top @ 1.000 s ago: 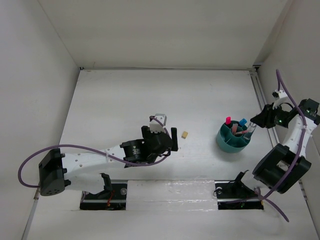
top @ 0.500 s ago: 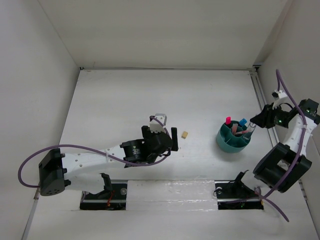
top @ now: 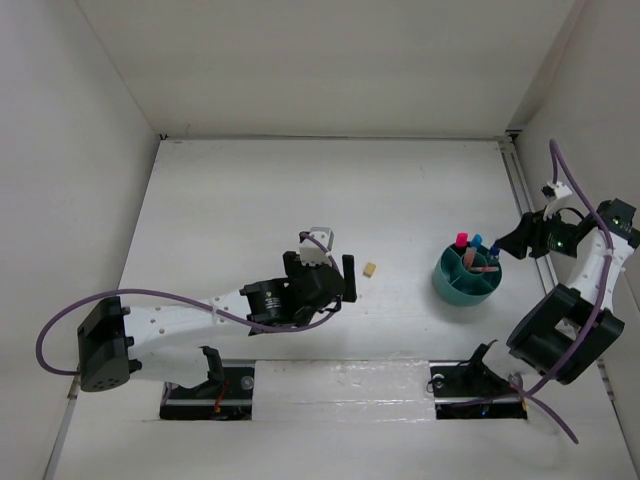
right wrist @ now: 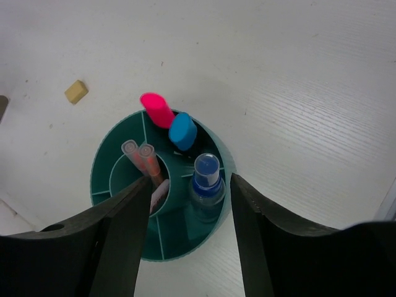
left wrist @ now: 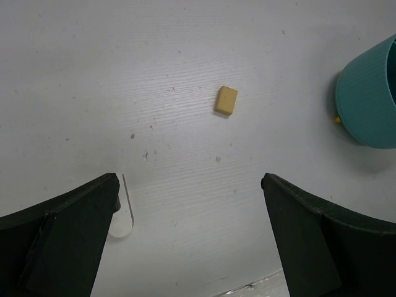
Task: Sort the stationery into containers
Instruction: Place the stationery into the container, then grab a piece of stationery with the left arm
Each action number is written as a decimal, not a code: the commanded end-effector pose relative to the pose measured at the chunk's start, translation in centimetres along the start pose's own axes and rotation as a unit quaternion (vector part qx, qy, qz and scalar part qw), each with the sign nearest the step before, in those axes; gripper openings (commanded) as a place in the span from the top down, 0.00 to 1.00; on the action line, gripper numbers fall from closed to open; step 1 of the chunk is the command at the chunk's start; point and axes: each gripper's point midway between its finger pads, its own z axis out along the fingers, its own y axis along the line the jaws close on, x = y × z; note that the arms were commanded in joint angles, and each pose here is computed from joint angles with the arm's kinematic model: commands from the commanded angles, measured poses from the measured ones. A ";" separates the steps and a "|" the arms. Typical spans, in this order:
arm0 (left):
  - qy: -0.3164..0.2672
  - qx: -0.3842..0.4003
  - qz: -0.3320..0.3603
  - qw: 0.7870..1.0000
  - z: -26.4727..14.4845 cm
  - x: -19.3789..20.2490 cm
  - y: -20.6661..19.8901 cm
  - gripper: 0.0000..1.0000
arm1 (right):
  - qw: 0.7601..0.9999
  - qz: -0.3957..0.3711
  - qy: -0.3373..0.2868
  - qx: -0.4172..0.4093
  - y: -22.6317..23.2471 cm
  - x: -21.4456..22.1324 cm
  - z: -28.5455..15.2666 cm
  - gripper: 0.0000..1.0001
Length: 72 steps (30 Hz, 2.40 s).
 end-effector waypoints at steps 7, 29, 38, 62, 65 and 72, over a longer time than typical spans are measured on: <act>-0.003 0.005 -0.001 1.000 0.0 -0.4 -0.2 0.00 | 0.998 -0.054 -0.034 0.006 1.0 -3.0 -1.5 0.35; 0.081 -0.033 0.146 0.985 7.6 3.4 -4.3 0.09 | 0.978 -0.165 -0.121 0.026 12.3 -19.8 -4.7 0.00; 0.121 -0.023 0.139 0.983 12.6 4.1 -5.0 0.12 | 0.973 -0.188 -0.131 -0.029 12.7 -16.0 -1.8 0.00; 0.187 -0.048 0.167 0.967 16.8 6.3 -4.5 0.44 | 0.976 -0.189 -0.109 -0.020 11.1 -15.2 0.2 0.01; 0.198 -0.040 0.159 0.966 16.5 7.3 -4.3 0.44 | 0.976 -0.189 -0.109 -0.020 11.1 -15.2 0.2 0.01; 0.206 -0.042 0.152 0.966 16.2 8.1 -3.7 0.47 | 0.978 -0.183 -0.100 -0.024 11.0 -14.7 0.4 0.01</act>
